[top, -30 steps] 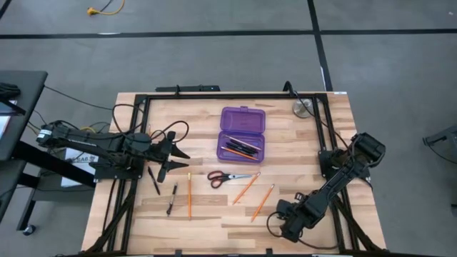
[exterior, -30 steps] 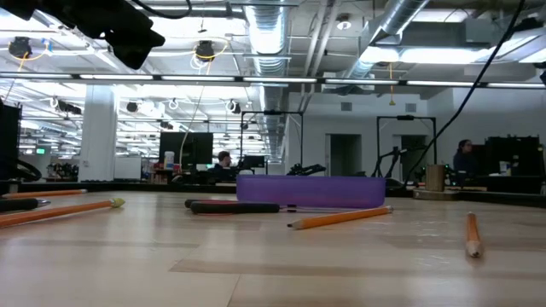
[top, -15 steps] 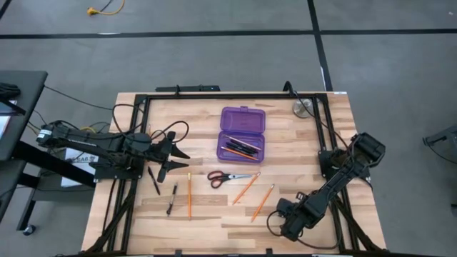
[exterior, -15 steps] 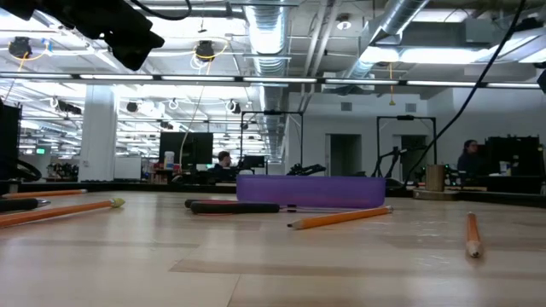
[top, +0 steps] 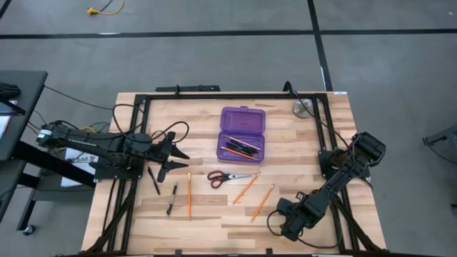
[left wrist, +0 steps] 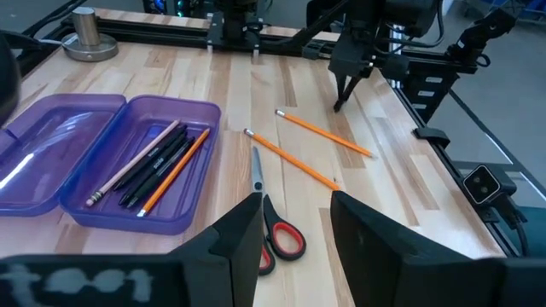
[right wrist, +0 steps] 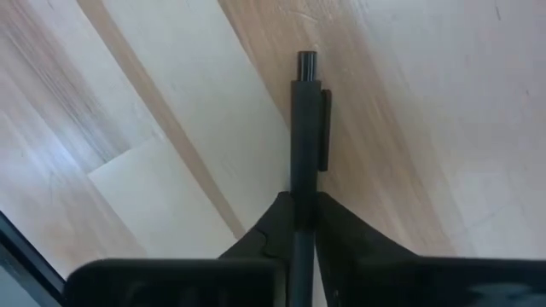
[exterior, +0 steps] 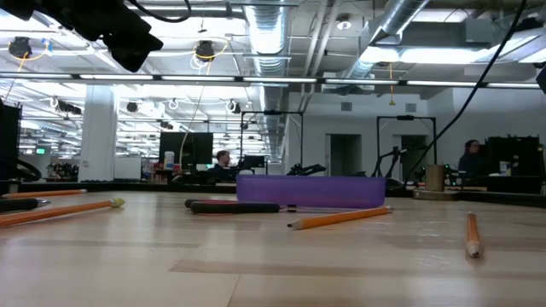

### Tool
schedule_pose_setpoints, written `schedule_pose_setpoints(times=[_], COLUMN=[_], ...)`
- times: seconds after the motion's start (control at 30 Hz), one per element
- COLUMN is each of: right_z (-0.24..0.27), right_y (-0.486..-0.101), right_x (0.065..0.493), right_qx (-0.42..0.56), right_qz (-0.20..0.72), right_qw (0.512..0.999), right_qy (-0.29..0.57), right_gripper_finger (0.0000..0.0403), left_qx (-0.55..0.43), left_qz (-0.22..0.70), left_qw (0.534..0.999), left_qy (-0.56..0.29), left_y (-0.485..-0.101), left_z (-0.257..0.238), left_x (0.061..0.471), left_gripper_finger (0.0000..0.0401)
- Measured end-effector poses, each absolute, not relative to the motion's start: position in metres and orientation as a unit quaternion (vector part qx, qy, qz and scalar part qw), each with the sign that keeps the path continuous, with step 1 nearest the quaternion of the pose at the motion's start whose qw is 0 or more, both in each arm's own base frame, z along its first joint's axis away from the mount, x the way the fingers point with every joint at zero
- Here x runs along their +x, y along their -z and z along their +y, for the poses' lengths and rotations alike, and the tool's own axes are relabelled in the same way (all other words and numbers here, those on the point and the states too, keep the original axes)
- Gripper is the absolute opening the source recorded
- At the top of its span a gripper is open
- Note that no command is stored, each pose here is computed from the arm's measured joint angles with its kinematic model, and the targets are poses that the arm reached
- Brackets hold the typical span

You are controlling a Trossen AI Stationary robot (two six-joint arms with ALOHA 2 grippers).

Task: Pick & place school supplies into a supply box
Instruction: Put the bottom black pen into the pencil box

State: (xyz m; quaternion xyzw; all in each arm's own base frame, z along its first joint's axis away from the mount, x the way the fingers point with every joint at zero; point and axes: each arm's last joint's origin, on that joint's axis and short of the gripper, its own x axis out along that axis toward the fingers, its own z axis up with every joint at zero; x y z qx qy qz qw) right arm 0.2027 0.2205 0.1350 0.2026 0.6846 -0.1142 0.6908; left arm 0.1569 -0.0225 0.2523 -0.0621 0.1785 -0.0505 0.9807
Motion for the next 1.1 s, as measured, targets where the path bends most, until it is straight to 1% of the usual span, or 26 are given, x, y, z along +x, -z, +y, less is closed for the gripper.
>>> schedule_pose_setpoints(times=[0.13,0.33,0.57,0.8,1.1], right_z=[0.222,0.223,0.207,0.177,0.117], right_y=[-0.138,-0.148,-0.164,-0.185,-0.22], right_x=[0.204,0.213,0.232,0.26,0.3], right_qx=[0.194,0.182,0.15,0.104,0.05], right_qz=[0.687,0.688,0.697,0.709,0.706], right_qw=[0.691,0.696,0.696,0.694,0.706], right_qy=[0.11,0.096,0.088,0.066,0.03], right_gripper_finger=[0.0024,0.0007,0.002,0.001,0.0017], left_qx=[-0.062,-0.062,-0.062,-0.063,-0.063], left_qz=[0.178,0.178,0.178,0.179,0.181], left_qw=[0.981,0.981,0.981,0.98,0.98], left_qy=[0.051,0.051,0.05,0.055,0.055], left_y=[-0.252,-0.252,-0.252,-0.252,-0.252], left_z=[-0.022,-0.022,-0.022,-0.023,-0.023], left_x=[0.157,0.157,0.157,0.157,0.157], left_gripper_finger=[0.0128,0.0128,0.0128,0.0128,0.0128])
